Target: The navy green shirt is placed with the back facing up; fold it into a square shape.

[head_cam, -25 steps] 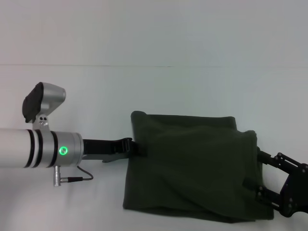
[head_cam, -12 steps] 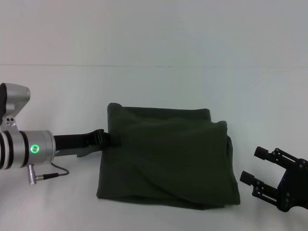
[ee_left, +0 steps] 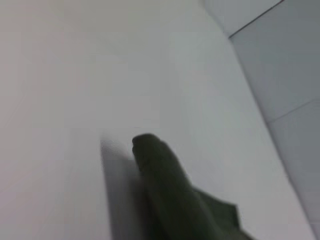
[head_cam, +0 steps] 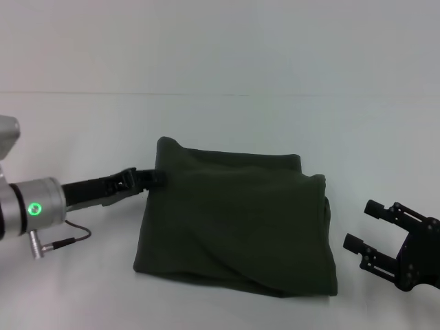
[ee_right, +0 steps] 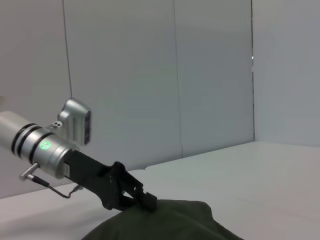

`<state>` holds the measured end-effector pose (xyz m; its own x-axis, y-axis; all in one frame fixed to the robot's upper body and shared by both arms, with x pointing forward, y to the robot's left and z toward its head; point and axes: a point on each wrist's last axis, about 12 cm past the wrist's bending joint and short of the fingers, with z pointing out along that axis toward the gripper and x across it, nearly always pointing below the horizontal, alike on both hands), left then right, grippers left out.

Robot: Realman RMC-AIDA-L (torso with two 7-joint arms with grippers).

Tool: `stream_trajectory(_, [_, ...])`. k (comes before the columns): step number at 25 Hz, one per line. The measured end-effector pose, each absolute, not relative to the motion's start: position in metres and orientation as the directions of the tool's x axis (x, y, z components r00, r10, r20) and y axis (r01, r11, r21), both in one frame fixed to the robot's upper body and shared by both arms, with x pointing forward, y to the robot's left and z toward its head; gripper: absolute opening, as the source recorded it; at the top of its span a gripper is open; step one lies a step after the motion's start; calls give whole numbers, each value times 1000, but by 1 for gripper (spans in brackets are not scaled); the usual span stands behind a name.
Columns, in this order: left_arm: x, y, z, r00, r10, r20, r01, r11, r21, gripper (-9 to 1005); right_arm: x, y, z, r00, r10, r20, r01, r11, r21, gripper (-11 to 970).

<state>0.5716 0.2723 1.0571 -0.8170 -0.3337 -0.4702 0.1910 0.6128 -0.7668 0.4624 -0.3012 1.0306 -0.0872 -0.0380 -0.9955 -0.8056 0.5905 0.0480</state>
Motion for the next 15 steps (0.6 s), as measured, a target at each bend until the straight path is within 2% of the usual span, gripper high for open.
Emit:
stream_trajectory(2, [569,281,1062,-796,-350,-494,214,600,-771,299,463,-302,1031,-85,-36,-996,-802,596,47,749])
stream_trajectory(6, [564,301,1074,-754,-337,-564,272,622,-734,375,466,-302,1033,-73,-26,-997,-792,609,42,750])
stream_trajectory(9, [557,311,1084,-709,-280,-647,368,635,-679,433,471,-300,1036,-60,-16,-998,-791,610,38,751])
stream_trajectory(13, [541,304,1096,-564,-92,-821,643,575,-506,509,482,-289,1039,-51,-13,-999,-811,585,33,751])
stream_trajectory(15, [532,298,1098,-471,-15,-882,748,523,-409,586,487,-283,1039,-51,-26,-998,-827,562,28,752])
